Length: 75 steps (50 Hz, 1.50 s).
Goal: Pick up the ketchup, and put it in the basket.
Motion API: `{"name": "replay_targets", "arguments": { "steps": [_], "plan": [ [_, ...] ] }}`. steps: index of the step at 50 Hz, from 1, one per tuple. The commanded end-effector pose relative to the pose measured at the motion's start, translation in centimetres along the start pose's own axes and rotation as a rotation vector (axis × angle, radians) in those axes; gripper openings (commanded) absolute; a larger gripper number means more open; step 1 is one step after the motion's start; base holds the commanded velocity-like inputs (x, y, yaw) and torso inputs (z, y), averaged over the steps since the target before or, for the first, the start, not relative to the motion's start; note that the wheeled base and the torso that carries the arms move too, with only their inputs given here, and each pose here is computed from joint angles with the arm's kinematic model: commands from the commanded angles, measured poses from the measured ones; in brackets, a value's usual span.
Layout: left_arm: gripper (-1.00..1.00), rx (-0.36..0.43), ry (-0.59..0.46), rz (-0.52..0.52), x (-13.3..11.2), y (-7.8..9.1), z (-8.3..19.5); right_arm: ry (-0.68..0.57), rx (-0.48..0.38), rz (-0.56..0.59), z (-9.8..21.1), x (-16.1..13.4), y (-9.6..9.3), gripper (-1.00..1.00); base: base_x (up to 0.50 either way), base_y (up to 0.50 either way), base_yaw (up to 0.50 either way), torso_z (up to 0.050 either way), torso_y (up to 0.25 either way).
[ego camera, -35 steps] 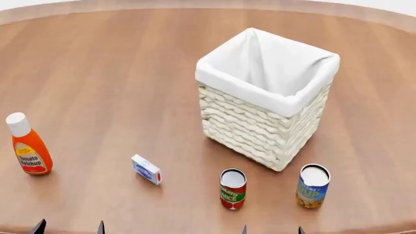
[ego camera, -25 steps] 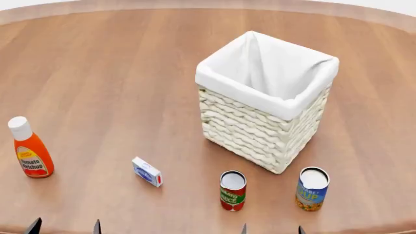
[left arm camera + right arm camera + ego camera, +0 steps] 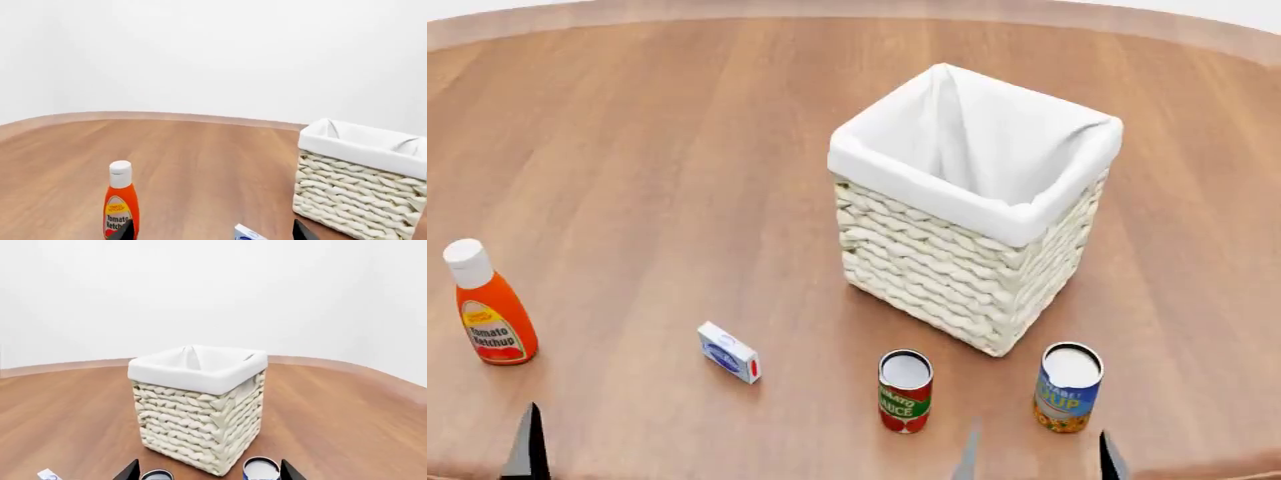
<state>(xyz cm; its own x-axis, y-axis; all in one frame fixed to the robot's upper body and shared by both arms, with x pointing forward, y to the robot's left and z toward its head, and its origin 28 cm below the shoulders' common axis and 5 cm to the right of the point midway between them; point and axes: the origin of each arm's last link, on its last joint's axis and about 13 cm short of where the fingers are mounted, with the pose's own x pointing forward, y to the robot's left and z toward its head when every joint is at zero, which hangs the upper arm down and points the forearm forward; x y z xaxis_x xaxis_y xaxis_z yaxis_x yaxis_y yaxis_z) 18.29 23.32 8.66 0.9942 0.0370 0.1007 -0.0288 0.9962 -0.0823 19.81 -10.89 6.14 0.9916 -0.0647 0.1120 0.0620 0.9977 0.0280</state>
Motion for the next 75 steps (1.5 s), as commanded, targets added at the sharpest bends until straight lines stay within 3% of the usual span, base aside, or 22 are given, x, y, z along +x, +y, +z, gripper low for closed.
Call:
{"name": "replay_targets", "arguments": {
  "steps": [1, 19, 26, 38, 48, 65, 69, 75],
  "plan": [
    [1.00, -0.007, -0.073, 0.019, -2.0, 1.2, 3.7, -0.079, 0.027, -0.049, 3.0, -1.1, -1.2, 1.00, 0.00, 0.00, 0.00, 0.000, 0.000],
    [1.00, 0.016, -0.081, 0.024, -1.4, 1.7, 4.2, -0.124, 0.039, -0.079, 3.9, -1.1, -1.4, 1.00, 0.07, 0.21, 0.00, 0.000, 0.000],
    [1.00, 0.018, -0.083, 0.019, -1.1, 1.5, 4.1, -0.124, 0.001, -0.079, 3.7, -0.6, -1.4, 1.00, 0.00, 0.00, 0.00, 0.000, 0.000],
    [1.00, 0.018, -0.090, 0.013, -1.3, 1.5, 4.2, -0.141, 0.058, -0.098, 4.0, -0.8, -2.0, 1.00, 0.15, 0.00, 0.00, 0.000, 0.000],
    [1.00, 0.013, -0.098, 0.025, -1.6, 1.8, 4.4, -0.154, -0.026, -0.112, 3.7, -1.0, -1.9, 1.00, 0.03, 0.14, 0.00, 0.000, 0.000],
    [1.00, -0.022, -0.107, 0.040, -2.3, 2.4, 4.9, -0.152, -0.033, -0.125, 3.4, -1.1, -2.3, 1.00, 0.00, 0.40, 0.00, 0.000, 0.000],
    [1.00, -0.035, -0.081, 0.068, -2.2, 1.8, 3.9, -0.178, -0.077, -0.079, 3.4, -2.3, -2.5, 1.00, 0.00, 0.00, 0.00, 0.000, 0.000],
    [1.00, -0.011, -0.097, 0.048, -2.6, 1.6, 4.2, -0.140, -0.065, -0.036, 2.6, -1.1, -1.7, 1.00, 0.05, 0.00, 0.00, 0.000, 0.000]
  ]
}}
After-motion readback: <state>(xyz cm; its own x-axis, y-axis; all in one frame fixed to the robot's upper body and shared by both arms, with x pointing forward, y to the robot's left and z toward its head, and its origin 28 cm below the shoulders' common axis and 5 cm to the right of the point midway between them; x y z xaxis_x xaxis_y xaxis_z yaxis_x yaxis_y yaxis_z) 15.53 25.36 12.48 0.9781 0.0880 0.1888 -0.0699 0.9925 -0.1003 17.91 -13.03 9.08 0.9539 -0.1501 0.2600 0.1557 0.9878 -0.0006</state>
